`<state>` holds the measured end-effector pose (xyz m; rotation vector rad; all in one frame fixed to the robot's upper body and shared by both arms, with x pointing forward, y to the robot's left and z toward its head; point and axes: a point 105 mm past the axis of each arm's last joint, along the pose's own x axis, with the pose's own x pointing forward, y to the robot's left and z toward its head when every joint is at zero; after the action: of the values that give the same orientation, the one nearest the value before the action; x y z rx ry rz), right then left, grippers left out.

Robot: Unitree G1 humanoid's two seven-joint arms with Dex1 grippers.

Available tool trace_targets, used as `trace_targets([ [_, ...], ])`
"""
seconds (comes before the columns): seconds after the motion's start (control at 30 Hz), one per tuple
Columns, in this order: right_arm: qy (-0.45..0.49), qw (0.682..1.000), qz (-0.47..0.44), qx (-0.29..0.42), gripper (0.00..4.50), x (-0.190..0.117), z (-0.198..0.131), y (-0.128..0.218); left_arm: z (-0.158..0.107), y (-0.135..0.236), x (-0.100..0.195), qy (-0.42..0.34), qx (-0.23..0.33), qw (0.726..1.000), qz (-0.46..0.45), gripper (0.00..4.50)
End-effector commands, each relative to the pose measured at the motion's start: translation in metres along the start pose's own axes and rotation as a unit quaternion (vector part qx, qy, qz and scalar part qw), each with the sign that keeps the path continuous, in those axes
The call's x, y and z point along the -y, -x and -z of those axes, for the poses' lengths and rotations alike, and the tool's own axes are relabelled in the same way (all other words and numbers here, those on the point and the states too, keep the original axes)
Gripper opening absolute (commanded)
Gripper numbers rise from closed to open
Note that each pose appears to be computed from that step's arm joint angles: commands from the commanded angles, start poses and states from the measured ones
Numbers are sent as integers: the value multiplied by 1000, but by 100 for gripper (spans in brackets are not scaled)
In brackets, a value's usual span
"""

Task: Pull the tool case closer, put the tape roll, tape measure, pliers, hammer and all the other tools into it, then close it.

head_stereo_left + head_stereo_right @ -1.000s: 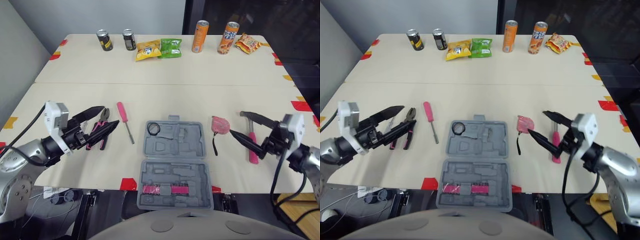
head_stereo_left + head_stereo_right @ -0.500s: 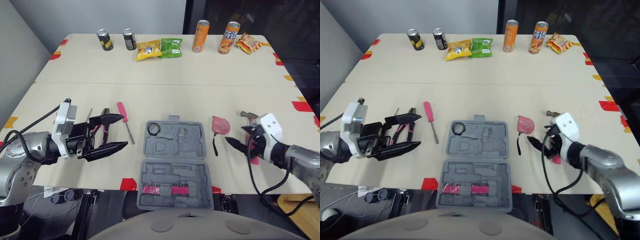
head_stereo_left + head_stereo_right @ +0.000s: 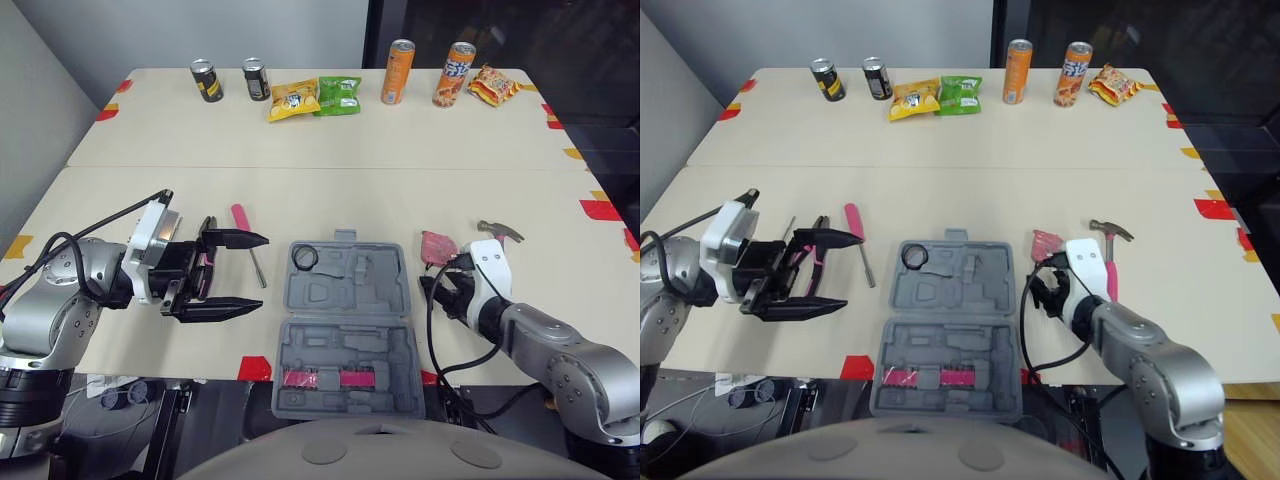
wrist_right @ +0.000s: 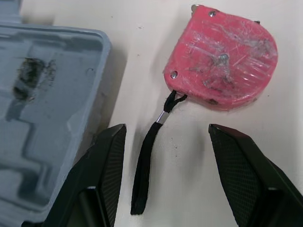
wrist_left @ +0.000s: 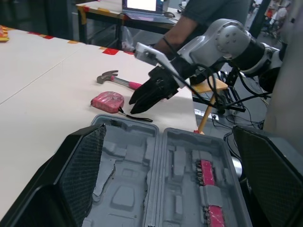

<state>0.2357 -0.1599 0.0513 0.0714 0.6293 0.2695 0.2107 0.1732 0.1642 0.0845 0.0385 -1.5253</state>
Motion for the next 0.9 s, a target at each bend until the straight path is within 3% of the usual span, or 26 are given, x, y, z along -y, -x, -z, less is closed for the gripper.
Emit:
trace_targets([
  [0.03,4,1000,13,17,295,-5,-8,-3,-3,4,-1,-17,-3,1000,12,450],
  [0.4,-2,998,57,8,295,1,-2,-20,-2,9,-10,-34,-17,998,46,450],
  [0.7,16,997,67,16,3,5,5,-22,-5,8,-7,-33,-11,998,44,450],
  [0.9,52,997,38,35,3,8,7,-9,-4,6,-2,-23,10,1000,-7,450],
])
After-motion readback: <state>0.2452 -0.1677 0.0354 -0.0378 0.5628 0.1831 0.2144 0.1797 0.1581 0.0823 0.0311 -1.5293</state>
